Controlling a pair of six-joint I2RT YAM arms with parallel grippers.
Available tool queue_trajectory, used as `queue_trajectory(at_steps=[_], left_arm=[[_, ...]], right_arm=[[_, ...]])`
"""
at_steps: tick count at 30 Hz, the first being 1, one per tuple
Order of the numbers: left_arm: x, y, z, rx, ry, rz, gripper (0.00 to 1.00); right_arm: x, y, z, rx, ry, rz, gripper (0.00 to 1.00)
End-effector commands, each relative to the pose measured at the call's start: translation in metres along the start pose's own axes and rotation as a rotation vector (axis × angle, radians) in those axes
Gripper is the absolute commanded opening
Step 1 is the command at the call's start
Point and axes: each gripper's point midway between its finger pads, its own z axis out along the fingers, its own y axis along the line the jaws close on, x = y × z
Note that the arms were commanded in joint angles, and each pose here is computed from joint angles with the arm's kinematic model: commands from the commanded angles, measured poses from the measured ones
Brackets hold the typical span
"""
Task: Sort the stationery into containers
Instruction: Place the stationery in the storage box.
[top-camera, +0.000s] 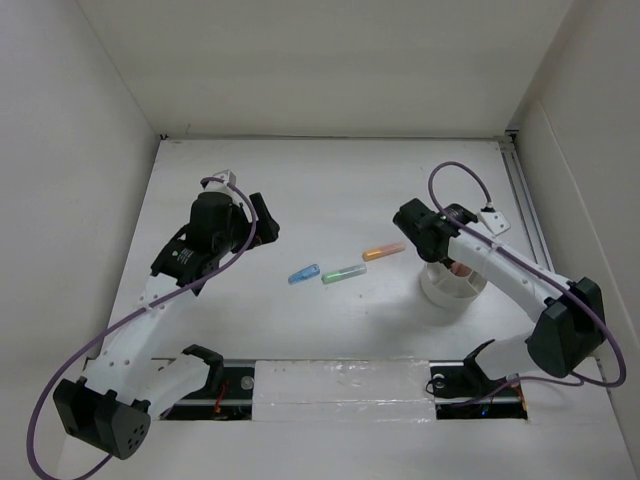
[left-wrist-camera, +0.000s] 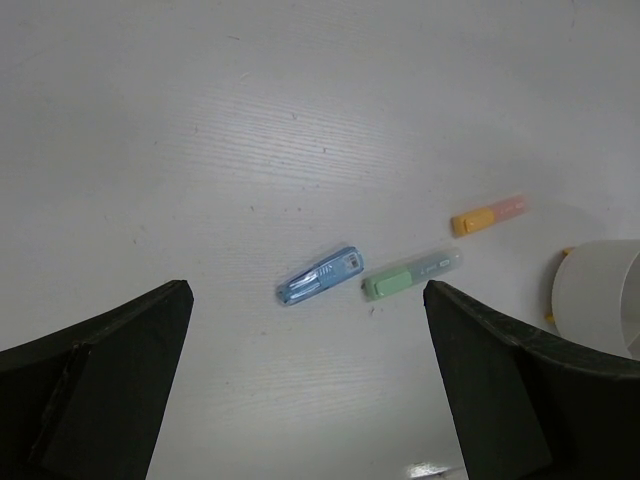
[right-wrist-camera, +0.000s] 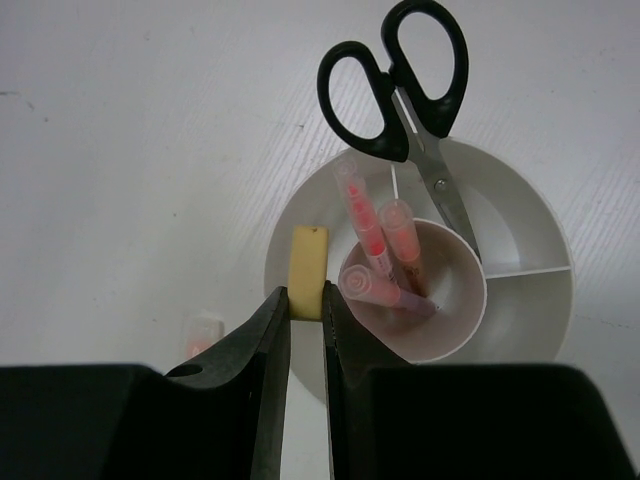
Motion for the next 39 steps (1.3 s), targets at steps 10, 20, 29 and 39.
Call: queue_trajectory(at_steps=[10,20,29,39], left_arm=[[-0.005,-0.006,-0.003,0.04,-0.028,0.023,1.0],[-0.005,-0.006,-0.003,0.04,-0.028,0.023,1.0],[-0.002,-0.008,-0.002,0.056,-0.019,0.023,1.0],[-0.005,-0.007,-0.004,0.05,-0.033,0.022,1.0]], right_arm=[[-0.01,0.024,0.011,-0.058,-0.035,0.009,0.0],[0.002,0.016,0.027,0.044,-0.018,-0.011,0.0],[0.012,0.003,0.032,0.089,-0.006,-0.022,0.0],[0.014,0.001,0.033,0.1,-0.008,-0.028,0.01]])
